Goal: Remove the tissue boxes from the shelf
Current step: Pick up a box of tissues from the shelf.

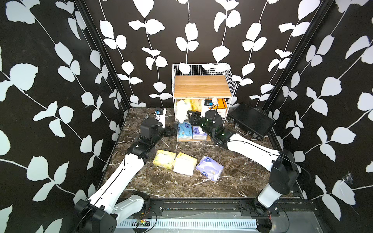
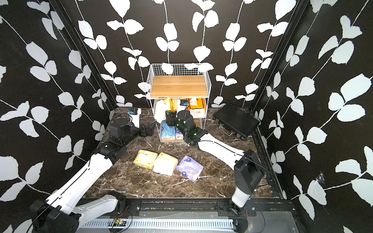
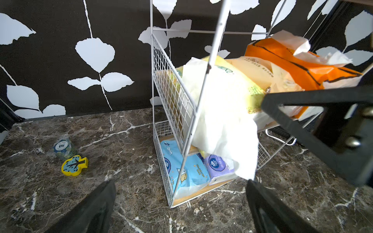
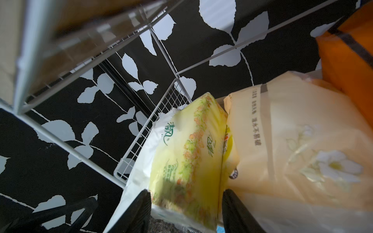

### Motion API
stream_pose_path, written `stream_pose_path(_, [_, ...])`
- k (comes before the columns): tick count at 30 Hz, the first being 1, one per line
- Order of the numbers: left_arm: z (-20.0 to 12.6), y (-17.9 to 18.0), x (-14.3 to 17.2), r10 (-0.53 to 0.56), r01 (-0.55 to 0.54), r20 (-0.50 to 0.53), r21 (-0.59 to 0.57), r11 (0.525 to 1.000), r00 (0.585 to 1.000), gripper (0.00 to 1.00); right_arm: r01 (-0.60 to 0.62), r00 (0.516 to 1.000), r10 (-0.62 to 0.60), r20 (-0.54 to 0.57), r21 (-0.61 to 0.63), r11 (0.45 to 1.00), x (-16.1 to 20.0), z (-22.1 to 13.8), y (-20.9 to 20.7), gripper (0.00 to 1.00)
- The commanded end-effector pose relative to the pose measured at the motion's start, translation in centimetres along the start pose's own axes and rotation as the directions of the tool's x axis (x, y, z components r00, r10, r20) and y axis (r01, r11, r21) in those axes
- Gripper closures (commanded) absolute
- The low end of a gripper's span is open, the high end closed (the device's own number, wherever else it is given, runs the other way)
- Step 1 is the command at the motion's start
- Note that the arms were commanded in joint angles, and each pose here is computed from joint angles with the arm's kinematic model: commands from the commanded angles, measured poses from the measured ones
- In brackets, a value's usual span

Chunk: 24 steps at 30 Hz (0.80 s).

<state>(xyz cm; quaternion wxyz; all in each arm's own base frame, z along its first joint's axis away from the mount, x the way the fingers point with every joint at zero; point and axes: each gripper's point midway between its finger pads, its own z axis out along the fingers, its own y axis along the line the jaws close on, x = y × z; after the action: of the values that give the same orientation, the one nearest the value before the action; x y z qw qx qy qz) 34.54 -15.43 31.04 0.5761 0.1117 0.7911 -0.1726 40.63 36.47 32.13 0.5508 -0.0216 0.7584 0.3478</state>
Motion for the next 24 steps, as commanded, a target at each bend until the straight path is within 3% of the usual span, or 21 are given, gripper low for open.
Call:
stream_pose_path(1, [-1.2,-0.5,-1.6,-0.002,0.0,0.066,0.028,1.0,0.998,0.01,0.008,1.0,-0.007,0.024,-0.014,1.0,-1.0,0.8,0.8,0.43])
stream_pose_path(8, [-1.1,-1.1,-1.8,-0.013,0.009,0.059,0.06,0.998,0.998,0.01,0.016,1.0,-0.016,0.006,-0.011,1.0,-0.2,1.6,0.7,0.43])
stream_pose_path(14, [-1.1,-0.9,-1.9,-0.005,0.002,0.053,0.051,0.999,0.999,0.01,0.011,1.0,-0.012,-0.007,-0.017,1.0,0.4,2.3,0.7,0.51])
stream_pose_path(24, [-1.2,-0.7,-2.0,-0.004,0.002,0.053,0.046,0.999,0.999,0.01,0.017,1.0,-0.017,0.005,-0.024,1.0,-0.2,1.9,1.0,0.85])
